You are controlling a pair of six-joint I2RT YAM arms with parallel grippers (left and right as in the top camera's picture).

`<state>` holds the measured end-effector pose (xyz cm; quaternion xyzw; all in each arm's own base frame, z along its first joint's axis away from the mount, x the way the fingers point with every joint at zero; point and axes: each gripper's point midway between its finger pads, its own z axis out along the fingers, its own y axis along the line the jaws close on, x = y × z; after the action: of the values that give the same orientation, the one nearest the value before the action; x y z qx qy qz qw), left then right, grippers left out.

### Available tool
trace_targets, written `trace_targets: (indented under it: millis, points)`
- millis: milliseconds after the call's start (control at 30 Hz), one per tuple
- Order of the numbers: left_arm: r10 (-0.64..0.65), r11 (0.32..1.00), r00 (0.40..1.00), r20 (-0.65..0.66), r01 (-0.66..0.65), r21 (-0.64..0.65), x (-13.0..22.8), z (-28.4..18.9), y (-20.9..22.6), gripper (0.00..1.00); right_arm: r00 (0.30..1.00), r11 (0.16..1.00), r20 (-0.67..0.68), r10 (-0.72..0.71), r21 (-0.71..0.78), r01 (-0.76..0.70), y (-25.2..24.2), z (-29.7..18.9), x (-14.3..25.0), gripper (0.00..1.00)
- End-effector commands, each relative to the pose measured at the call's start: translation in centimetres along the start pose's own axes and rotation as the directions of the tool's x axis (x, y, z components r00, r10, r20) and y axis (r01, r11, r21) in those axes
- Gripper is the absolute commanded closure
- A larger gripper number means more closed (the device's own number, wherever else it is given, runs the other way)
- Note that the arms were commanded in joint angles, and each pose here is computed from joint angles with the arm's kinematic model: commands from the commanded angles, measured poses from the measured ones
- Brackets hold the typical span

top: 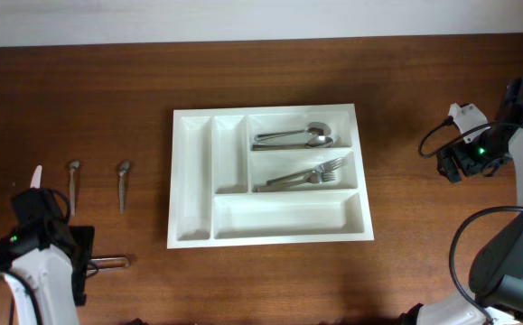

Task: Pack container
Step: 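Lower the left gripper and close it on the tongs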

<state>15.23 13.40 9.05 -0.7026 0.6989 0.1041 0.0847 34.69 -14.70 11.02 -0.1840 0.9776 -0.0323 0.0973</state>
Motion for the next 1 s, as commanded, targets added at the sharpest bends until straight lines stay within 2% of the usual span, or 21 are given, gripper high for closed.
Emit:
trace_targets:
  millis: [0,100,367,600,967]
  points:
    - [0.040,0.999,0.999,0.001,-0.040,-0.019,-0.5,1.3,-0.9,0.01,1.000,1.000,0.008,-0.009,-0.020,0.009,0.4,0.2,-0.1,0.01]
    - [0.131,0.991,0.991,-0.010,-0.130,0.033,-0.6,2.3,-2.9,0.01,1.000,1.000,0.008,-0.009,-0.020,0.009,0.4,0.2,-0.1,0.01]
    - [0.135,0.990,0.990,-0.031,-0.134,0.039,0.0,3.5,-3.1,0.01,1.000,1.000,0.008,-0.009,-0.020,0.009,0.4,0.2,-0.1,0.01]
    - [-0.018,0.999,0.993,-0.114,0.023,0.037,1.7,6.3,-1.5,0.01,1.000,1.000,0.008,-0.009,-0.020,0.009,0.4,0.2,-0.1,0.01]
    - [-0.137,0.990,0.986,-0.091,0.138,-0.005,0.8,7.2,-0.2,0.01,1.000,1.000,0.008,-0.009,-0.020,0.009,0.4,0.2,-0.1,0.01]
